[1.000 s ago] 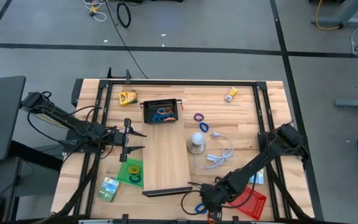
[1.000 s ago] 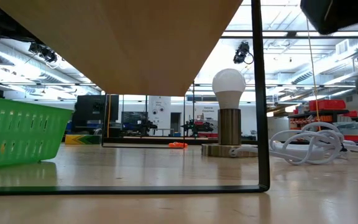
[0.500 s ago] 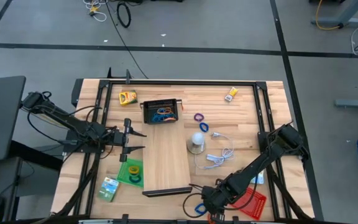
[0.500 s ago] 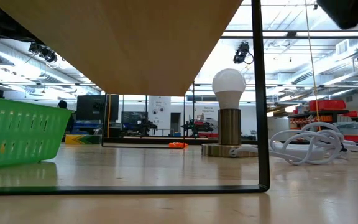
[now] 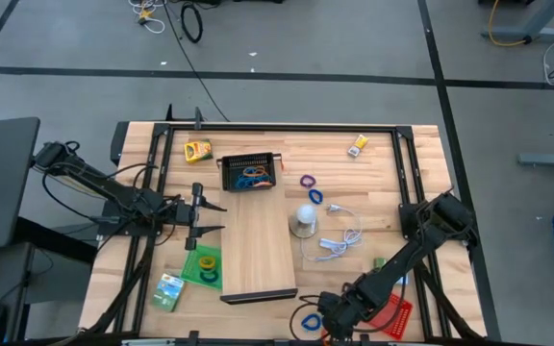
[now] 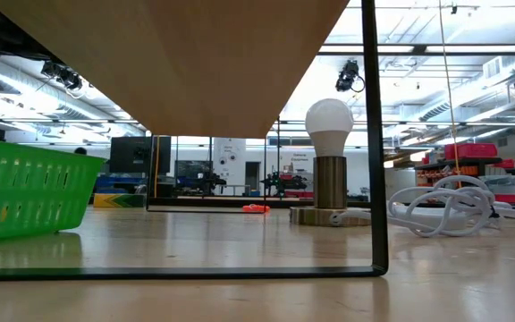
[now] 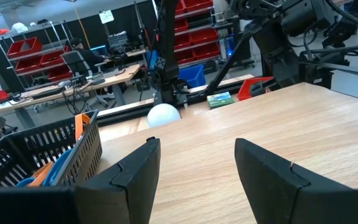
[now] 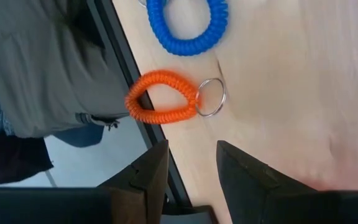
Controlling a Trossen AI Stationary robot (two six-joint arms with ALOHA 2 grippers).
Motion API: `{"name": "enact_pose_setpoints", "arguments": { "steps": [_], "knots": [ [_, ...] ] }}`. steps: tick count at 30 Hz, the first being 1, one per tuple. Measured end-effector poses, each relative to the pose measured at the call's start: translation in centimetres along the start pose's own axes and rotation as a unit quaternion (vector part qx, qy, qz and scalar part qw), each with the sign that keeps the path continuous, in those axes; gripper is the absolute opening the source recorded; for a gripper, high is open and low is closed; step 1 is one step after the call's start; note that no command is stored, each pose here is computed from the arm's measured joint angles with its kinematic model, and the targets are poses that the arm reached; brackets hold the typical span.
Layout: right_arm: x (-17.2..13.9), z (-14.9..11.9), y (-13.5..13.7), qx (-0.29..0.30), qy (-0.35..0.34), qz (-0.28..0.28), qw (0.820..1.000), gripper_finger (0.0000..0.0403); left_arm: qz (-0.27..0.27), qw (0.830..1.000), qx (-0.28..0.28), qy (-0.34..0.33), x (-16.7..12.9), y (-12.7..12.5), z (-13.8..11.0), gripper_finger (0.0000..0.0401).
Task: Pick & Place Office Desk Supplies
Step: Put the bottom orange spiral keychain into the green bin
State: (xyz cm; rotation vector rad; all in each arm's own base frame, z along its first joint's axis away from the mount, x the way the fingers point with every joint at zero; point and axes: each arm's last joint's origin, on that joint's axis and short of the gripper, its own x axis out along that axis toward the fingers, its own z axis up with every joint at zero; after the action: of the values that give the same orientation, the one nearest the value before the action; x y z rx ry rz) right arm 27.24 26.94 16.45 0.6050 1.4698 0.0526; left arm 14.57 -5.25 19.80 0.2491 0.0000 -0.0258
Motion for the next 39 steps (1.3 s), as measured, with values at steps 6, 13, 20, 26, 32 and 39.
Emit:
{"name": "enact_pose_setpoints", "arguments": {
  "steps": [6,13,20,26,32,39],
  "knots": [
    [0.0,0.1,0.0,0.018,-0.019,-0.008,1.0,0.0142,0.0,1.0,0.0,0.0,0.0,0.0,0.0,0.0213],
    [0.0,0.2,-0.5,0.033,-0.051,-0.044,0.997,0.0142,-0.004,1.0,-0.003,-0.001,0.0,0.0,0.0,0.0213],
    [0.1,0.3,-0.6,0.037,-0.08,-0.056,0.995,0.0142,-0.004,1.0,-0.004,-0.001,0.0,0.0,0.0,0.0213],
    [1.2,0.4,-0.9,0.034,-0.068,-0.064,0.995,0.0142,-0.004,1.0,-0.006,0.0,0.0,0.0,0.0,0.0213],
    [2.1,0.4,-1.0,0.033,-0.049,-0.062,0.996,0.0142,-0.005,1.0,-0.005,0.001,0.0,0.0,0.0,0.0213],
    [2.0,0.3,-1.3,0.041,-0.048,-0.081,0.995,0.0137,-0.005,1.0,-0.005,0.002,0.0,-0.1,0.0,0.0213]
  ]
}}
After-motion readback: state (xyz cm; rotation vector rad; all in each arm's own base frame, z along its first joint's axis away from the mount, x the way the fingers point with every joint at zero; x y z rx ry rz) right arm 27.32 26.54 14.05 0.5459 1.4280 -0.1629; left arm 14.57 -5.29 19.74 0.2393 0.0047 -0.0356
